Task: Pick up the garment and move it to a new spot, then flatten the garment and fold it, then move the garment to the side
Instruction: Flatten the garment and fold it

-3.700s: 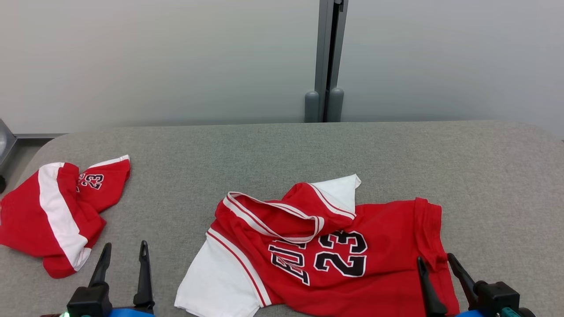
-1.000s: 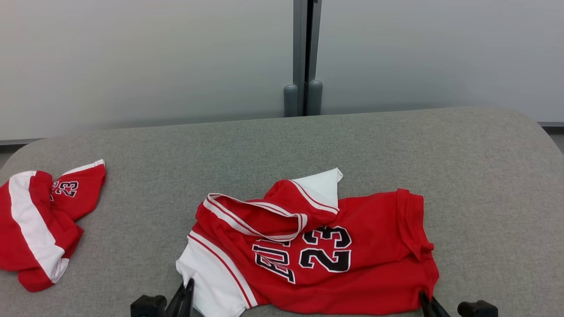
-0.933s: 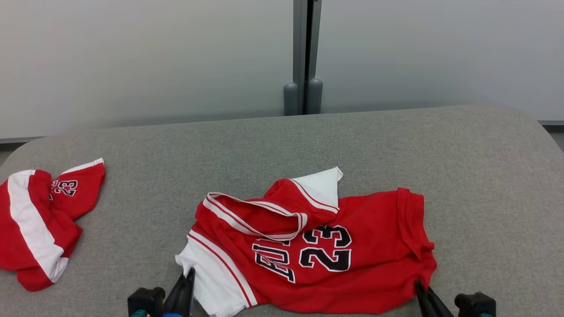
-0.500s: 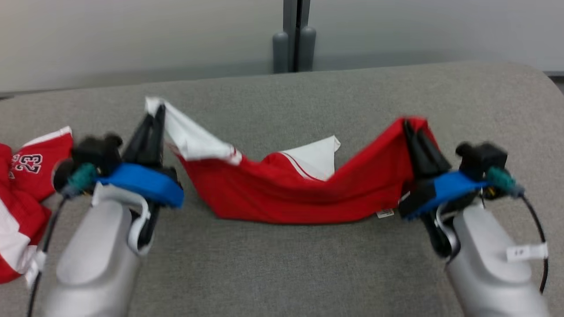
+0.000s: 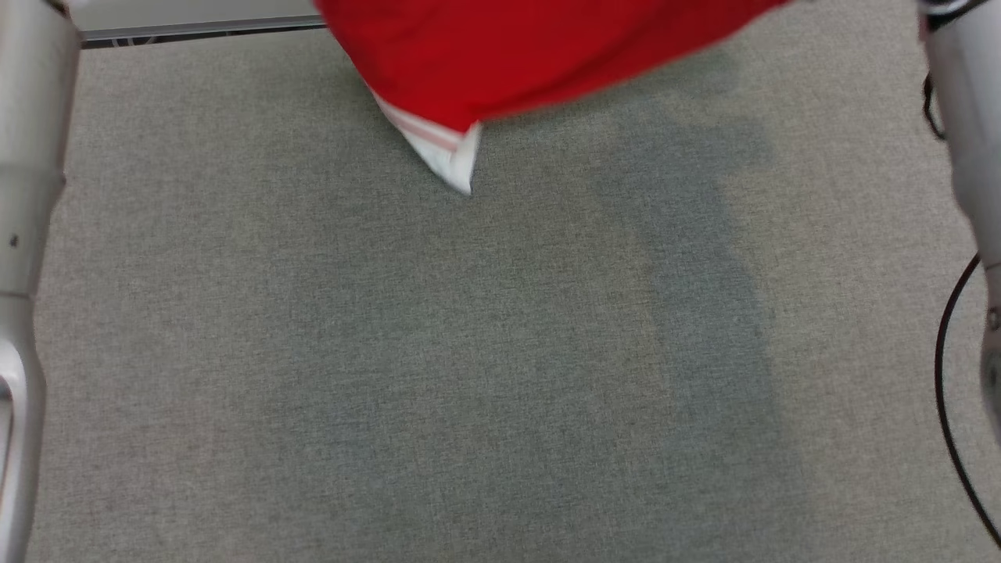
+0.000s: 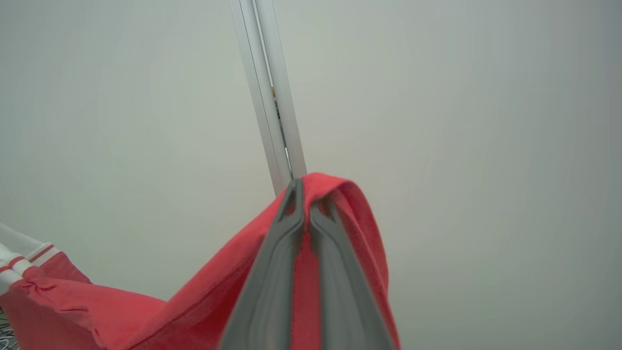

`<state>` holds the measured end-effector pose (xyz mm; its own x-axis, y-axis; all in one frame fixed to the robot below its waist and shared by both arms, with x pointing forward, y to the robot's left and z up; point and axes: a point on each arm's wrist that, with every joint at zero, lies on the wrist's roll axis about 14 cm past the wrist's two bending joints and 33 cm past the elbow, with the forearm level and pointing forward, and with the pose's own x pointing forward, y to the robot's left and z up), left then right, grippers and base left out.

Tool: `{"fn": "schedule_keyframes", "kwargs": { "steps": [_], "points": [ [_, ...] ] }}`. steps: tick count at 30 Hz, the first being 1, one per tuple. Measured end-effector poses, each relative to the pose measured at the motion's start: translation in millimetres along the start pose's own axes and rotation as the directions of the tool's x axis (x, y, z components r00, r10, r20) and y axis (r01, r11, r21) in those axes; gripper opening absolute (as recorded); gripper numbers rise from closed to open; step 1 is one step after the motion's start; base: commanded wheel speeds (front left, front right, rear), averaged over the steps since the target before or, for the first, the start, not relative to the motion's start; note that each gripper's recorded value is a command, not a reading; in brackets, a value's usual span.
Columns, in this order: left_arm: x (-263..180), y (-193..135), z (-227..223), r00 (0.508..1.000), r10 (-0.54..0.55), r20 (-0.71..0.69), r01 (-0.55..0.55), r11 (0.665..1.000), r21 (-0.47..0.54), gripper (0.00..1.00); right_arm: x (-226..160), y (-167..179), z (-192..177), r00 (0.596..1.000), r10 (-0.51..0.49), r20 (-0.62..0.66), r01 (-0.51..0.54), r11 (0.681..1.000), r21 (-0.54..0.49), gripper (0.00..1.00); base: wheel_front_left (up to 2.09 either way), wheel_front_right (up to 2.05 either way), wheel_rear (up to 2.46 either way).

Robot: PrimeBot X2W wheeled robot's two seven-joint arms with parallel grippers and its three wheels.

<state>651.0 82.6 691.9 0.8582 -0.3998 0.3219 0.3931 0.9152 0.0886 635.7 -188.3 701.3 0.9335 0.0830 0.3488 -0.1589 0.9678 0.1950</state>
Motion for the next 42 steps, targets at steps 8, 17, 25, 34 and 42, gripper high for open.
{"fn": "schedule_keyframes", "kwargs": {
  "steps": [8,17,25,34,42],
  "points": [
    [40,-17,87,0.981,-0.057,0.187,0.05,0.998,0.042,0.0,28,2,37,0.999,0.011,0.048,-0.008,0.998,-0.061,0.0,0.0,0.0,0.0],
    [6,-14,-18,0.999,-0.033,-0.009,0.032,0.997,-0.072,0.0,-7,-14,-70,0.985,-0.023,-0.168,0.021,1.0,-0.012,0.0,0.0,0.0,0.0],
    [-90,-15,-78,0.993,0.051,-0.109,-0.073,0.976,-0.205,0.0,-85,-10,-119,0.967,0.003,-0.255,0.025,0.994,0.107,0.0,0.0,0.0,0.0],
    [-217,-52,-109,0.959,0.168,-0.229,-0.241,0.907,-0.345,0.0,-212,-5,-154,0.921,0.0,-0.39,0.079,0.979,0.186,0.0,0.0,0.0,0.0],
    [-312,-82,-133,0.898,0.224,-0.379,-0.369,0.854,-0.368,0.0,-310,-2,-180,0.854,-0.039,-0.519,0.156,0.97,0.184,0.0,0.0,0.0,0.0]
  ]
}}
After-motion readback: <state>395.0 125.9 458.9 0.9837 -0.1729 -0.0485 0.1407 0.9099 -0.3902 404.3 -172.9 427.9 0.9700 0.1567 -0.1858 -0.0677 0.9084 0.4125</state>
